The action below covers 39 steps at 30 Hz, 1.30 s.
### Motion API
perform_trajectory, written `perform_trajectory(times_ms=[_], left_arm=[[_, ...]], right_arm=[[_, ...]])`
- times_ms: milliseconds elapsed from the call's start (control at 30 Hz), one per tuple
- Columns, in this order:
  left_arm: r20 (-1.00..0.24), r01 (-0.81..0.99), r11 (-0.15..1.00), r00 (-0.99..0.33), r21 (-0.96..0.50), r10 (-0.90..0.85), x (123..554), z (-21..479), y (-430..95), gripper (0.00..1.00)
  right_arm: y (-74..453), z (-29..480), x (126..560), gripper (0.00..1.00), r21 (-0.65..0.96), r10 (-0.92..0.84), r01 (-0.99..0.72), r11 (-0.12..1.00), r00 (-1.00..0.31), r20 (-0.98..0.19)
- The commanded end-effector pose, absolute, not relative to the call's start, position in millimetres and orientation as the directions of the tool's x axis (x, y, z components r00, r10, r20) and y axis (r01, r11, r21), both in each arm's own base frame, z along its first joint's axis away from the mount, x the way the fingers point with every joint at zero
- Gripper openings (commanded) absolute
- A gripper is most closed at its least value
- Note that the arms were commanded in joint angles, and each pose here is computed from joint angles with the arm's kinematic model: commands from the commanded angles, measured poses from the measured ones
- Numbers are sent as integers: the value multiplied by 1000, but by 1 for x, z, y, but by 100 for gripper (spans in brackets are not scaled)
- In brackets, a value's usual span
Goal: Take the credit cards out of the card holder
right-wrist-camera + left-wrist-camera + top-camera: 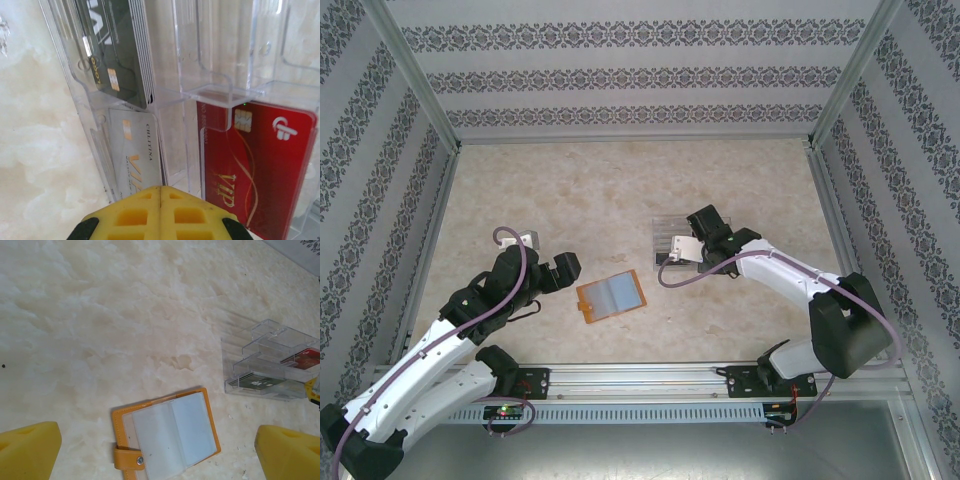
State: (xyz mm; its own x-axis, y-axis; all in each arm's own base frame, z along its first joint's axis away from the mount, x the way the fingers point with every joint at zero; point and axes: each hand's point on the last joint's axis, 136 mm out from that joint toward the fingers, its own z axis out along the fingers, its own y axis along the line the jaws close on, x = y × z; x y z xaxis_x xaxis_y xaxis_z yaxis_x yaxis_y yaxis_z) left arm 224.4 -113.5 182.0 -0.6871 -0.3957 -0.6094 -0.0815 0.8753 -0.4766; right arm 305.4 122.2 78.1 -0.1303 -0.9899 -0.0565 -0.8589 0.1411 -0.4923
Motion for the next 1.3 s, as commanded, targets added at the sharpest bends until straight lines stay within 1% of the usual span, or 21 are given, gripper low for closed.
perform_trajectory(times_ms=[0, 267, 400, 633, 900, 1067, 1167, 1267], left_arm=[[-604, -104, 880, -690, -463, -399, 222, 177, -106, 100], [-602, -104, 880, -691, -464, -400, 222, 177, -106, 100], [-600, -108, 879, -691, -464, -402, 220, 176, -105, 100], [-601, -110, 874, -685, -473, -412, 219, 174, -104, 100], [-602, -97, 878, -692, -470, -398, 221, 176, -107, 100], [-592, -90, 880, -708, -466, -386, 223, 177, -111, 100], [-587, -84, 879, -714, -469, -382, 223, 178, -114, 100], [-585, -83, 879, -716, -470, -381, 223, 179, -114, 100]], right_arm=[[117, 77, 303, 0, -491, -991, -861, 132, -122, -52], [117, 75, 303, 0, -485, -991, -864, 131, -118, -57], [125, 84, 303, 0, -477, -990, -867, 143, -118, -81], [130, 95, 283, 0, -453, -992, -882, 125, -102, -75], [135, 117, 273, 0, -481, -982, -859, 172, -108, -158], [134, 102, 274, 0, -548, -989, -826, 133, -77, -124], [136, 98, 268, 0, -530, -989, -839, 121, -60, -132], [132, 94, 268, 0, -532, -992, -840, 103, -49, -113]])
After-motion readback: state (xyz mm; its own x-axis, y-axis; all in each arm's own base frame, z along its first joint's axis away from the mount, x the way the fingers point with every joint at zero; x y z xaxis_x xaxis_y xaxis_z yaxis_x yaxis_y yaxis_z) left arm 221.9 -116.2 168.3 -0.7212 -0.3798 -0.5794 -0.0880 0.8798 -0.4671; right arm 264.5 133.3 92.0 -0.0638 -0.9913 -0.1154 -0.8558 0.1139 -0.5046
